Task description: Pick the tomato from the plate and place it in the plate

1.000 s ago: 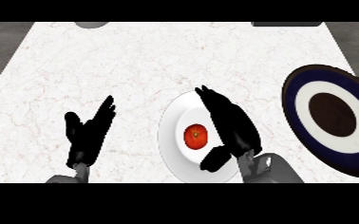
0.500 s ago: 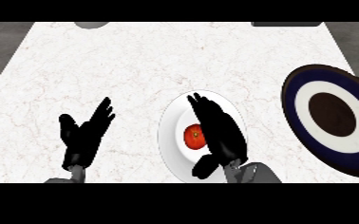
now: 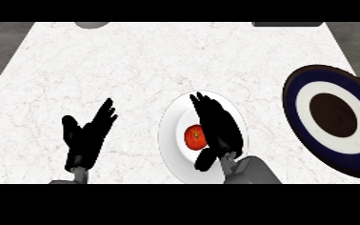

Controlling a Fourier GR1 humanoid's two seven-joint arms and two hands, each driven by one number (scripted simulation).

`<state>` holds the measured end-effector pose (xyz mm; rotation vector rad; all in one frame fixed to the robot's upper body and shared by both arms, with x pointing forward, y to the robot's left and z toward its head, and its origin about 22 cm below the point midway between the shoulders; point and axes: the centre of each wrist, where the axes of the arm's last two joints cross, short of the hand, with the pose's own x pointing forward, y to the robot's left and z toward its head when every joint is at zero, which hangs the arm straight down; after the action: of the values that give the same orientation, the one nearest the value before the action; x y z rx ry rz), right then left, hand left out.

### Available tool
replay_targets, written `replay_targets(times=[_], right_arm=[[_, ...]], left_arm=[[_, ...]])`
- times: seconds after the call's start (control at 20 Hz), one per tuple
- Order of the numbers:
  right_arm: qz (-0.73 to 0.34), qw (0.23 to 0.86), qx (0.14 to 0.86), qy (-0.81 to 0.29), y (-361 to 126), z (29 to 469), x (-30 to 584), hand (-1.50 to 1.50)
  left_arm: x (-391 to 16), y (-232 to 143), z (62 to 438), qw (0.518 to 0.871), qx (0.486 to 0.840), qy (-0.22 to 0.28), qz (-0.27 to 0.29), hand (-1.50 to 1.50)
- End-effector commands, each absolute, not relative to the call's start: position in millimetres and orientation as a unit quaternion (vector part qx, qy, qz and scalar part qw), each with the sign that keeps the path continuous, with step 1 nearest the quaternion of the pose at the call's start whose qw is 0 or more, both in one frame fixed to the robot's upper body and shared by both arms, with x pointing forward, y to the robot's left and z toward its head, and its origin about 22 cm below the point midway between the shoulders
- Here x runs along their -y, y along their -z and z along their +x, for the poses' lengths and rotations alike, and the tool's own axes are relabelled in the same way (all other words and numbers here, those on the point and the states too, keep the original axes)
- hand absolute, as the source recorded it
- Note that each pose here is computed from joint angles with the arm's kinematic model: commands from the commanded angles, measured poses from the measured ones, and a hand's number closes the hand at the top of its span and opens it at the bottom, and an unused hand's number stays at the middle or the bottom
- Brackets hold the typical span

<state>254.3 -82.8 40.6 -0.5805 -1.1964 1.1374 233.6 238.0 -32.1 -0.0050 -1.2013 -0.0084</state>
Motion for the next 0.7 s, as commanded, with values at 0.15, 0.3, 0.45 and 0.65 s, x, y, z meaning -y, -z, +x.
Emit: replay_targets(times=[0.15,0.3,0.45,0.65], right_arm=[[-0.251,0.645,0.501,-0.520,-8,262,80,-1.50],[-0.244,0.628,0.472,-0.568,-4,266,75,1.50],[-0.248,0.600,0.492,-0.581,8,257,73,1.50],[-0.260,0.590,0.507,-0.572,1,257,80,1.50]], left_arm=[[-259,36,232,0.833,0.554,0.001,0.002,0.00],[-228,21,247,0.823,0.567,0.003,0.001,0.00],[-248,26,238,0.831,0.556,0.004,0.001,0.00],[-244,24,226,0.829,0.560,0.000,0.005,0.00]])
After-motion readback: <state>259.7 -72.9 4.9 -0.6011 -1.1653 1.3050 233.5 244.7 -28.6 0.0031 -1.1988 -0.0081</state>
